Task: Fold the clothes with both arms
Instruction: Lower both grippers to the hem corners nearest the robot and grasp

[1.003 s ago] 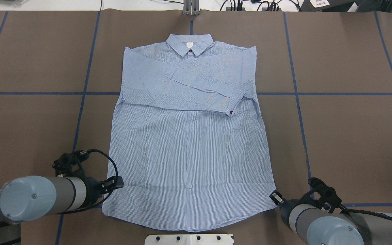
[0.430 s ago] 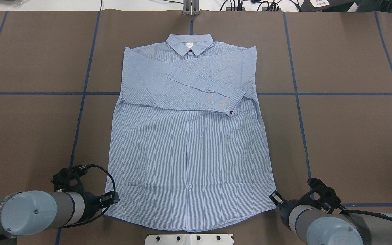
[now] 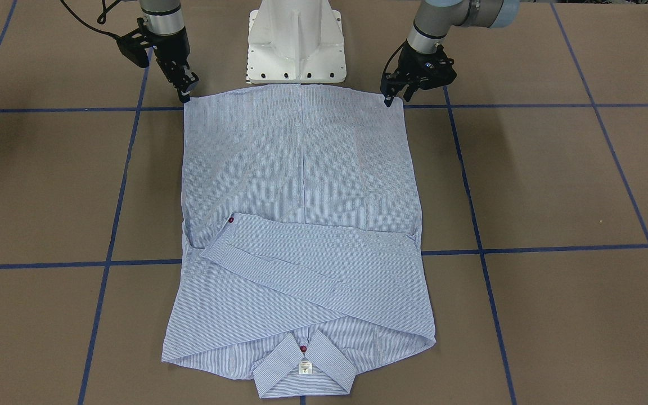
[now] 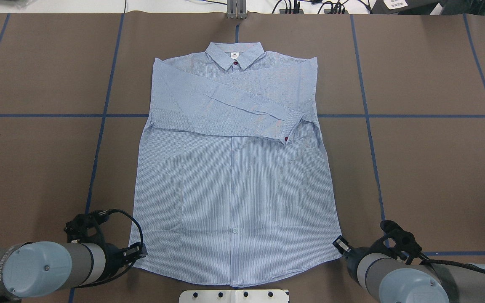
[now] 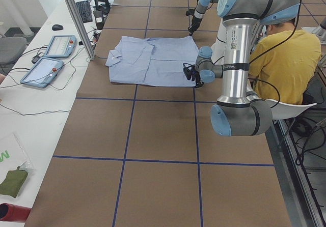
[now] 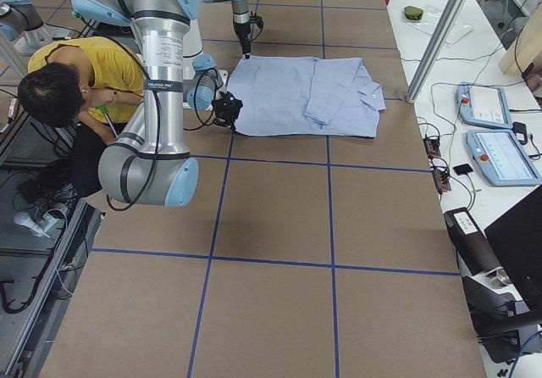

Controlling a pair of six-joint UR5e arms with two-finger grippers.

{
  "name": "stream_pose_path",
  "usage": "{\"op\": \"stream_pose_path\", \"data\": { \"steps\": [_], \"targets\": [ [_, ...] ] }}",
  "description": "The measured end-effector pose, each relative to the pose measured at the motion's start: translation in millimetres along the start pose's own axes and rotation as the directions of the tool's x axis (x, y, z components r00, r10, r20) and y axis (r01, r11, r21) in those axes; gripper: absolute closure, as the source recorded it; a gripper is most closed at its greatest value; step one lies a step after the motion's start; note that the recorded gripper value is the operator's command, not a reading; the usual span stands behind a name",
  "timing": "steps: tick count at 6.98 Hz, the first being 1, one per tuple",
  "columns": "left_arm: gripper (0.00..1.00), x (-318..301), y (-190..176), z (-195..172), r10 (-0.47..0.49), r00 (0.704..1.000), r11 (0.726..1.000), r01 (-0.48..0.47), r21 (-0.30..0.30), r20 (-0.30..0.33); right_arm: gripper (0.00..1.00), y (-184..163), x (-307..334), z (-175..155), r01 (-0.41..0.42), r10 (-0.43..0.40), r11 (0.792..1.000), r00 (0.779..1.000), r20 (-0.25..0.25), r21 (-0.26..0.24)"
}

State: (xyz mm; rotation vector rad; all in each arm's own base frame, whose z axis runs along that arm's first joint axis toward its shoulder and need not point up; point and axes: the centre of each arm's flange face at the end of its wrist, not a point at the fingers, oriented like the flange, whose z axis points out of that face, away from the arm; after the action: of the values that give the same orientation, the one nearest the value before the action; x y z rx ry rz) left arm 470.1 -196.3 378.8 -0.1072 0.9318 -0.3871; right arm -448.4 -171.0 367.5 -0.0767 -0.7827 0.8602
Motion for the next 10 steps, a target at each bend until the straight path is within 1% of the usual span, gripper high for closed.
{"op": "stream_pose_path", "data": {
  "steps": [1,3,4,5,7,8,10],
  "targets": [
    [0.83,0,2,1,-0.003,1.000,1.000,0.003,-0.003,0.002,1.00,0,0,0,0.000,0.000,1.000,1.000,0.000,0.000],
    [0.89,-1,3,0,-0.026,1.000,1.000,0.026,-0.004,0.001,1.00,0,0,0,0.000,0.000,1.000,1.000,0.000,0.000],
    [0.88,0,2,-1,-0.033,0.999,0.999,0.033,-0.004,-0.001,1.00,0,0,0,0.000,0.000,1.000,1.000,-0.001,0.000],
    [0.85,-2,1,-2,-0.036,0.999,0.999,0.036,-0.001,0.001,1.00,0,0,0,0.000,0.000,1.000,1.000,-0.001,0.001],
    [0.87,-11,-2,0,-0.037,0.999,0.999,0.037,0.005,0.016,1.00,0,0,0,0.000,0.000,1.000,1.000,0.000,0.000],
    [1.00,-12,-2,0,-0.037,0.999,0.999,0.037,0.005,0.019,1.00,1,0,0,0.000,0.000,1.000,1.000,0.000,-0.001],
    [1.00,-12,-2,-1,-0.037,0.999,0.999,0.037,0.004,0.018,1.00,0,0,0,0.000,0.000,1.000,1.000,0.000,0.000]
  ]
}}
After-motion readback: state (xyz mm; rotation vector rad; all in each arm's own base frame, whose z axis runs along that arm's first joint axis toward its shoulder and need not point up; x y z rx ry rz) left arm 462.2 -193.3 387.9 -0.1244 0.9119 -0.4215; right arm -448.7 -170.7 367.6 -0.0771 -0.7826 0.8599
